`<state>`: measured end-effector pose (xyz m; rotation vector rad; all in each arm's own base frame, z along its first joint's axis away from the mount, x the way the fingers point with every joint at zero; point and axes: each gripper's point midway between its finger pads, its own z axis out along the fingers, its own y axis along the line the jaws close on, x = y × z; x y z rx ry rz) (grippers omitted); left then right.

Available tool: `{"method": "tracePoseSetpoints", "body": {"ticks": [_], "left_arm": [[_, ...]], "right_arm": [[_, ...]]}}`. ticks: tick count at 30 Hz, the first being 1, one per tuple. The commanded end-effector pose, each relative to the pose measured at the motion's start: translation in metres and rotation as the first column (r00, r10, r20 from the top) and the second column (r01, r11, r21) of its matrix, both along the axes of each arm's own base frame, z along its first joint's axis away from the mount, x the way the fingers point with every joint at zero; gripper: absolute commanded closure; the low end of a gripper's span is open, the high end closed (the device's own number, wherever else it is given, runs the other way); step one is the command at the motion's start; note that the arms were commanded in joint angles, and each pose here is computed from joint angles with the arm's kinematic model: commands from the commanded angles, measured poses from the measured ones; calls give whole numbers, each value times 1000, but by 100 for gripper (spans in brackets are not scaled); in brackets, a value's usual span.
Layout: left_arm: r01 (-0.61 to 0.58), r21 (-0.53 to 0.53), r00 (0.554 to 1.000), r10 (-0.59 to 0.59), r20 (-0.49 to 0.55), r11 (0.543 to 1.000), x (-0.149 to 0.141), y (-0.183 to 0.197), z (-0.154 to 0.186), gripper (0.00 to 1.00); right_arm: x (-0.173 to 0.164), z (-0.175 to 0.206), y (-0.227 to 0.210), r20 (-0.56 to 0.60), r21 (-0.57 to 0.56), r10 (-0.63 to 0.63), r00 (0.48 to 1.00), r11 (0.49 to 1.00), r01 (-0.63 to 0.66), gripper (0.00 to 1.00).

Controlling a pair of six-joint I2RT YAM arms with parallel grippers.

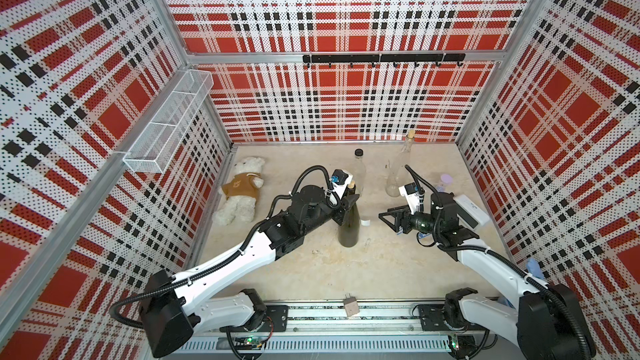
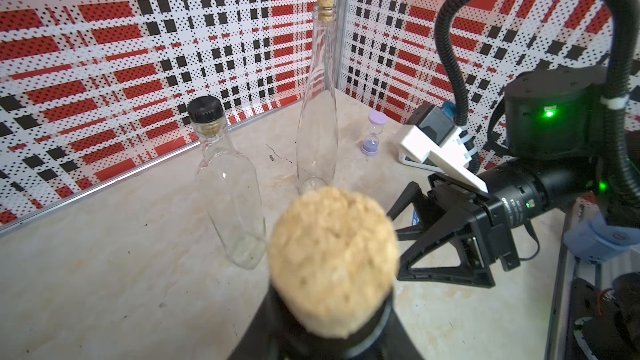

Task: Remove the label from the bottle
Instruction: Adjust the bottle at the center of the board.

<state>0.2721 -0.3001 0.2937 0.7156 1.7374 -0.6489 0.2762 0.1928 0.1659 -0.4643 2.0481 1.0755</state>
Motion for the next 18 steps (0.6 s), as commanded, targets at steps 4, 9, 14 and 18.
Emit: {"method": "tracePoseSetpoints", "body": {"ticks": [4,9,14,18], "left_arm": [[180,-50,983,-178,45,982,-15,4,29,81],[233,-26,970,-231,72,972,-18,12,24,89],[295,-31,955,-293,47,955,-18,12,23,89],[318,-31,947,-316,56,948,-17,10,29,92]], "right_arm": [[-20,18,9,69,50,126,990,990,-129,26],[-32,17,12,64,42,172,983,984,-175,26],[-32,6,13,41,-14,163,986,987,-163,26],[-31,2,18,37,-22,155,987,988,-154,26]]}}
